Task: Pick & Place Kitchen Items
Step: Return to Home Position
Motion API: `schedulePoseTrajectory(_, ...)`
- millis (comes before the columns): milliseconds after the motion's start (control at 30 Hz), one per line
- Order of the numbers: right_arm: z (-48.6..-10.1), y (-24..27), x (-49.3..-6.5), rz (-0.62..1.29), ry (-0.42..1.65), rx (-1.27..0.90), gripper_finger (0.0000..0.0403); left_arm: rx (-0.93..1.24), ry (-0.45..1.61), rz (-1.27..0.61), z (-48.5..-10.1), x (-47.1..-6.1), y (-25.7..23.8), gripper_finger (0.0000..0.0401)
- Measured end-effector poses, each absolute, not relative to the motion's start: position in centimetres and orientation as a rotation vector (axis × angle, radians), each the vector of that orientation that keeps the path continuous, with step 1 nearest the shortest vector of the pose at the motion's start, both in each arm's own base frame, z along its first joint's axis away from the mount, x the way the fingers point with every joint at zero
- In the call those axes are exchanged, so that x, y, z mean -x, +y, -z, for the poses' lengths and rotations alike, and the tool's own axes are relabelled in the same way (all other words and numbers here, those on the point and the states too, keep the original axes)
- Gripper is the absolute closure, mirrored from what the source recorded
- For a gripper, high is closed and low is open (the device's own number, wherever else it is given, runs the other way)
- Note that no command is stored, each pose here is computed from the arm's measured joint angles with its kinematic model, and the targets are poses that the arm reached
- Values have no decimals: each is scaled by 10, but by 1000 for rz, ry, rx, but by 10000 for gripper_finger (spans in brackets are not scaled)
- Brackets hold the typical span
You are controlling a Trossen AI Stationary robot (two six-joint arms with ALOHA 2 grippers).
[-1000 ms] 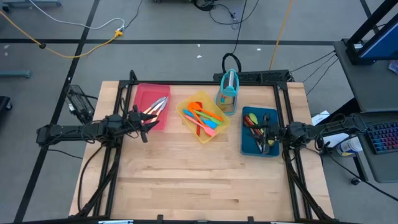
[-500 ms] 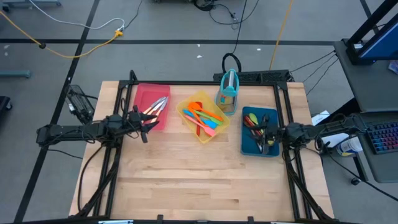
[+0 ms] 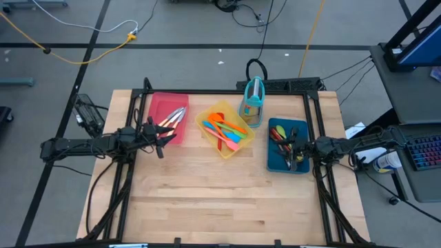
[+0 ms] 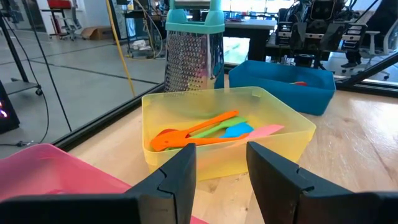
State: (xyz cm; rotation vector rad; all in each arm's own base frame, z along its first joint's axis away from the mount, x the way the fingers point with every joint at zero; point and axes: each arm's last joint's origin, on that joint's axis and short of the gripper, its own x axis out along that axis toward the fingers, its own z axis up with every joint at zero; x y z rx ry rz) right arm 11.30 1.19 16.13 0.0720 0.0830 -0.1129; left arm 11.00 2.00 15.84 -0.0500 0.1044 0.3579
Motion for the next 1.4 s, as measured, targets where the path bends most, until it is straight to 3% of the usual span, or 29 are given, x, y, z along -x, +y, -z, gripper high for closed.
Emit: schedulePoseTrajectory(1400, -163, 12, -113, 113, 68, -73, 252, -2, 120, -355, -158, -110, 20, 256)
